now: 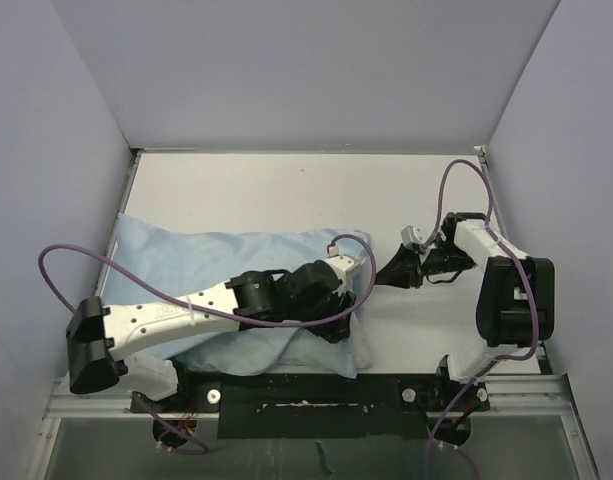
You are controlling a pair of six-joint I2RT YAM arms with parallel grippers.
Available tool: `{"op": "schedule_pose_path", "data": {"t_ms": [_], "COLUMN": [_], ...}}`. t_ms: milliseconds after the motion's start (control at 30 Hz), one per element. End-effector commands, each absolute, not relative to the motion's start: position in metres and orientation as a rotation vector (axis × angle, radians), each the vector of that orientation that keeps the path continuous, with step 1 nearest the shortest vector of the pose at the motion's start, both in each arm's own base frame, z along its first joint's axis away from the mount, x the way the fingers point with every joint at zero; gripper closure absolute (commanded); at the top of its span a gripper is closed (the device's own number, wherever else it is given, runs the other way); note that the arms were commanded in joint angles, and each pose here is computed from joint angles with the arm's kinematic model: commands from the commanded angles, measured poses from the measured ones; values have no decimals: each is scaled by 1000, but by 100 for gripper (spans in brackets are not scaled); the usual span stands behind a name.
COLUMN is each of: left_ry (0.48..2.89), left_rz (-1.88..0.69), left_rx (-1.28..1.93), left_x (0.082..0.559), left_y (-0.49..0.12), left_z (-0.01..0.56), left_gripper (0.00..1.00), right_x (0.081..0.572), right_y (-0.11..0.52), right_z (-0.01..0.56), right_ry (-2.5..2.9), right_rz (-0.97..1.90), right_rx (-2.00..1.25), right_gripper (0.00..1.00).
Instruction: Put the pillow into the pillowcase
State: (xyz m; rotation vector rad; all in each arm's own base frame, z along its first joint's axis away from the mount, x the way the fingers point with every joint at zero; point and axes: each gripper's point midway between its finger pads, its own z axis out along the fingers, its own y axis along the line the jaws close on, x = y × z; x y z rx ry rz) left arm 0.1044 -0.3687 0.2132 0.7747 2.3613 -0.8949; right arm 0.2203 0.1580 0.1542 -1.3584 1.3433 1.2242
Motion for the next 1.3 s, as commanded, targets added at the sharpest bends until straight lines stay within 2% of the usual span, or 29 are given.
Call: {"op": "schedule_pose_path", "data": {"t_ms": [0,67,133,200,300,533,567,667,733,767,867,967,1033,1067,1167,1267], "left_ry": [2383,2371,2365,2327,2222,1850,1836,1866,1885,1887,1886,1941,2022,2067,2180,2234], "left_rz": [-821,-852,-915,-984,-1153,-1580,-1597,-1513,-1404,-1350,-1163,-967,-833,-767,-518,-350], "left_rx": [557,571,599,648,734,898,907,920,936,945,965,883,746,663,362,136], "left_x": [130,136,138,140,135,140,143,151,154,154,154,164,180,191,231,247], "left_y": [-385,-399,-415,-433,-464,-532,-537,-533,-514,-500,-449,-381,-325,-295,-190,-115], "left_z": [173,165,164,174,205,297,298,286,278,278,285,289,287,286,275,260], "left_gripper": [49,49,53,67,98,100,95,38,26,24,19,8,2,2,2,2], "right_x": [234,241,246,248,247,253,257,274,285,293,312,307,303,299,283,264], "right_y": [157,154,152,151,151,141,135,106,86,74,50,61,75,84,127,192], "right_z": [158,156,154,156,158,163,167,173,167,162,167,195,222,235,260,238], "right_ry": [1218,1286,1331,1341,1348,1368,1383,1485,1604,1690,1842,1795,1718,1677,1593,1619], "right_rz": [1019,963,906,874,893,938,925,858,775,713,561,640,722,772,939,993], "right_rx": [-1481,-1475,-1467,-1463,-1462,-1389,-1360,-1244,-1201,-1163,-1055,-1039,-1038,-1039,-1118,-1327], "right_gripper": [90,90,89,89,89,90,90,90,88,85,63,31,6,1,2,2]}}
